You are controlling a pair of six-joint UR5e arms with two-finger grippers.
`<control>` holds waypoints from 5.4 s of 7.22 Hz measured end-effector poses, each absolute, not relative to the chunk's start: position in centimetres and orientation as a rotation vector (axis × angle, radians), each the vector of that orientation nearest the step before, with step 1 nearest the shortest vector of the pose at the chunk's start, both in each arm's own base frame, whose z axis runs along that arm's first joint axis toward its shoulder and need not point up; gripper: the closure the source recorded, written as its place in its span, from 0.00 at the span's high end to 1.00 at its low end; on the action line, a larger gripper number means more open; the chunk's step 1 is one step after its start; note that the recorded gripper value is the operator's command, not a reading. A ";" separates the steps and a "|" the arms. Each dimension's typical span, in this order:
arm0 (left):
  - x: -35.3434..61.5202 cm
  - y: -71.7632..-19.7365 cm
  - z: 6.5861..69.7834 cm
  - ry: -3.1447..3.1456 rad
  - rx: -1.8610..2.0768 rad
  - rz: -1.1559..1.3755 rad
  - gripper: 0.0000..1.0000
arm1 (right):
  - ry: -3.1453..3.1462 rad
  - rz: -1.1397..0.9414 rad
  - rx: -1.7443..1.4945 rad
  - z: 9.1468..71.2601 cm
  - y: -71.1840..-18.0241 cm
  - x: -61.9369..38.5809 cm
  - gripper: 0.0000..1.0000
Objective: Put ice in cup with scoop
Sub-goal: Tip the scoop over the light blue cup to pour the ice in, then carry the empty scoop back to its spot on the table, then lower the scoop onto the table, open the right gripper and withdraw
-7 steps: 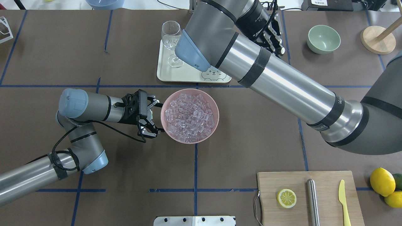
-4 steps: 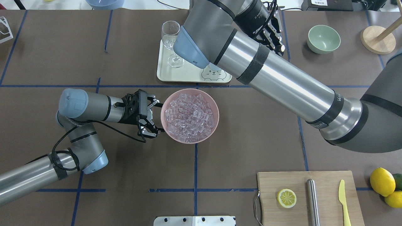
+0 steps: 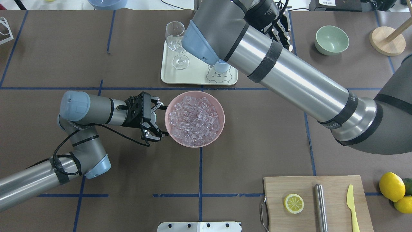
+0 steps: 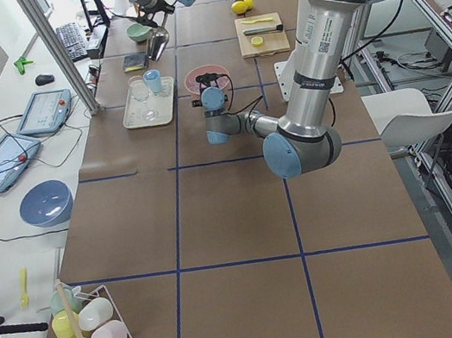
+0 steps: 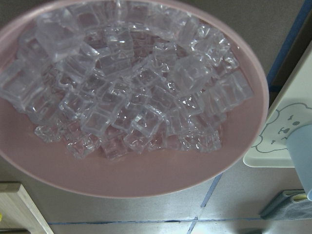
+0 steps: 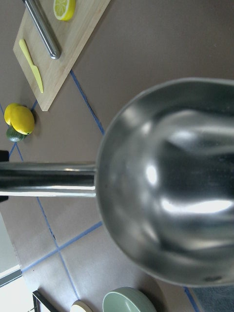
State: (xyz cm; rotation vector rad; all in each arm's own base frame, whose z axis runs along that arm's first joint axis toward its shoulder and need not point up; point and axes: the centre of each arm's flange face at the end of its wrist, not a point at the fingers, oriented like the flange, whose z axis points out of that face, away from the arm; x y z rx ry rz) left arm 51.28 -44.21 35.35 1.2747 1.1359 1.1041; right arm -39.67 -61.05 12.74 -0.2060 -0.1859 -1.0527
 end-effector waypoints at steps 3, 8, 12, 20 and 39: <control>51.2 -44.2 35.4 1.142 1.272 1.097 1.00 | -0.223 -1.002 -0.169 13.0 -60.1 -38.0 0.00; 51.0 -44.1 36.0 1.139 1.264 1.096 1.00 | -0.220 -0.984 -0.155 13.2 -60.4 -36.6 0.00; 50.8 -44.0 35.8 1.143 1.268 1.096 1.00 | -0.249 -0.935 -0.166 15.3 -61.7 -33.6 0.00; 50.6 -43.7 35.0 1.157 1.280 1.100 1.00 | -0.613 -0.438 -0.171 33.9 -49.4 -16.0 0.00; 50.7 -43.6 35.3 1.155 1.276 1.104 1.00 | -0.753 -0.040 -0.205 49.9 -35.6 -34.0 1.00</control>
